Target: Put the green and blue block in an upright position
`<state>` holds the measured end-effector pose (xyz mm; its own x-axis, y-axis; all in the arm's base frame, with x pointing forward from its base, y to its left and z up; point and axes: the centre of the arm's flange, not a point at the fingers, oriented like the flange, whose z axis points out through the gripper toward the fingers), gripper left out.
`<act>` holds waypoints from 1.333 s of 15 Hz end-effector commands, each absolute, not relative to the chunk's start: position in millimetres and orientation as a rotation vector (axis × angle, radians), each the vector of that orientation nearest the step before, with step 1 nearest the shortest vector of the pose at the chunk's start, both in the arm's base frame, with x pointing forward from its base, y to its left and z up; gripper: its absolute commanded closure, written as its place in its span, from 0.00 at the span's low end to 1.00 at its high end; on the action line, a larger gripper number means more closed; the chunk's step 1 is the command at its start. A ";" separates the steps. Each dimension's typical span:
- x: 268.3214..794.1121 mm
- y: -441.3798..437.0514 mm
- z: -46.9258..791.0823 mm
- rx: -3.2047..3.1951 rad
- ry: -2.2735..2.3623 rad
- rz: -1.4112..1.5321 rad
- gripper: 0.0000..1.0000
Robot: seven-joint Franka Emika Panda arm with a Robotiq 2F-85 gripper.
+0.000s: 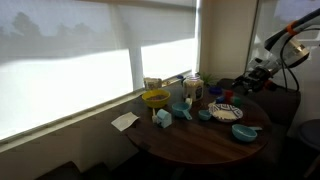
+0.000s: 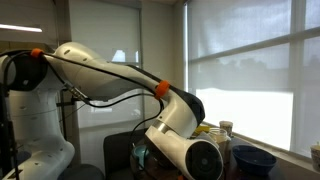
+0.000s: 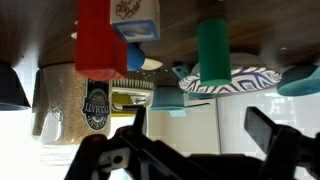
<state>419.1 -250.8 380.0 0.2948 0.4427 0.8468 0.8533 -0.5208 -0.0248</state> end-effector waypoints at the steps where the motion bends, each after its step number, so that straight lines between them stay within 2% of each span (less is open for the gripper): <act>1: 433.5 -242.4 390.6 -2.117 -1.329 -1.034 0.00; 11: 502.4 -189.5 431.9 -2.057 -1.916 -0.699 0.00; 20: 526.5 -174.5 432.8 -2.080 -2.192 -0.520 0.00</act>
<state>516.3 -175.3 432.2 -0.0558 0.9355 0.3489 0.9839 -0.0079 0.1786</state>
